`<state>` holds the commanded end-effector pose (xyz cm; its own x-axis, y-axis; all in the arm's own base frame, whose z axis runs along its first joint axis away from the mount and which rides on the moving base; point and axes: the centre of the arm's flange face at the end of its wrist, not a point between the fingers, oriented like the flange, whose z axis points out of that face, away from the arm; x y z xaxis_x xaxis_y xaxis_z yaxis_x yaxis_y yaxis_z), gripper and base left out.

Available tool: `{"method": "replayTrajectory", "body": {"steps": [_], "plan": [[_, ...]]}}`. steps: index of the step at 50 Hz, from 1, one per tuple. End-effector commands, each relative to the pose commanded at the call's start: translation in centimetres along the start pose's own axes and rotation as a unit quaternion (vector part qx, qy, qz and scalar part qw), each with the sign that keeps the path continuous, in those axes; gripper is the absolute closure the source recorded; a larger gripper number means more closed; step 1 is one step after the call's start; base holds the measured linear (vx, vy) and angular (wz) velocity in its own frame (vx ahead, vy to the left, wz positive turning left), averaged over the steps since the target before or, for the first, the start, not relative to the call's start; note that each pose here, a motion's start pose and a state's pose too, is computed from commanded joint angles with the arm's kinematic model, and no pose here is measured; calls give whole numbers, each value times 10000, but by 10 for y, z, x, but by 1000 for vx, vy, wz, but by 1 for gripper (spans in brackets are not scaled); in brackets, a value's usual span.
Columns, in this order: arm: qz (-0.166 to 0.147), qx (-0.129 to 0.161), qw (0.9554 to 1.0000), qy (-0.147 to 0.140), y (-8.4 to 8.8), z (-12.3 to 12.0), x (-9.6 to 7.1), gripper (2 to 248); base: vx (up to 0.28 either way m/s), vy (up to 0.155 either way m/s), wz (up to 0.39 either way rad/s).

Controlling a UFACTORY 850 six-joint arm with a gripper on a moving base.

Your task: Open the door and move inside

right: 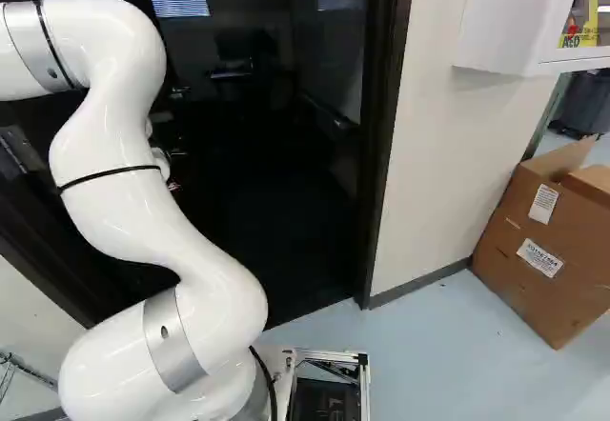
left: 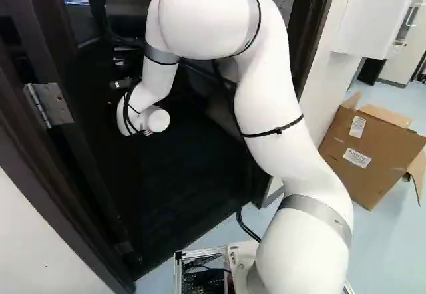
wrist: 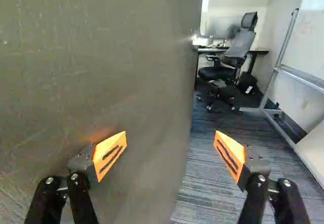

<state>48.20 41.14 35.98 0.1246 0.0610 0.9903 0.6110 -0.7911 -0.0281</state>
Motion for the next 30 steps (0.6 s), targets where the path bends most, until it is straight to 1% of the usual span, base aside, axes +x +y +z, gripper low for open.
{"method": "replayTrajectory", "body": {"steps": [15,30], "plan": [[-180,327,9992,114,-14,8,1,3,0,0,0],[-382,674,9967,237,-26,14,1,3,0,0,0]]}}
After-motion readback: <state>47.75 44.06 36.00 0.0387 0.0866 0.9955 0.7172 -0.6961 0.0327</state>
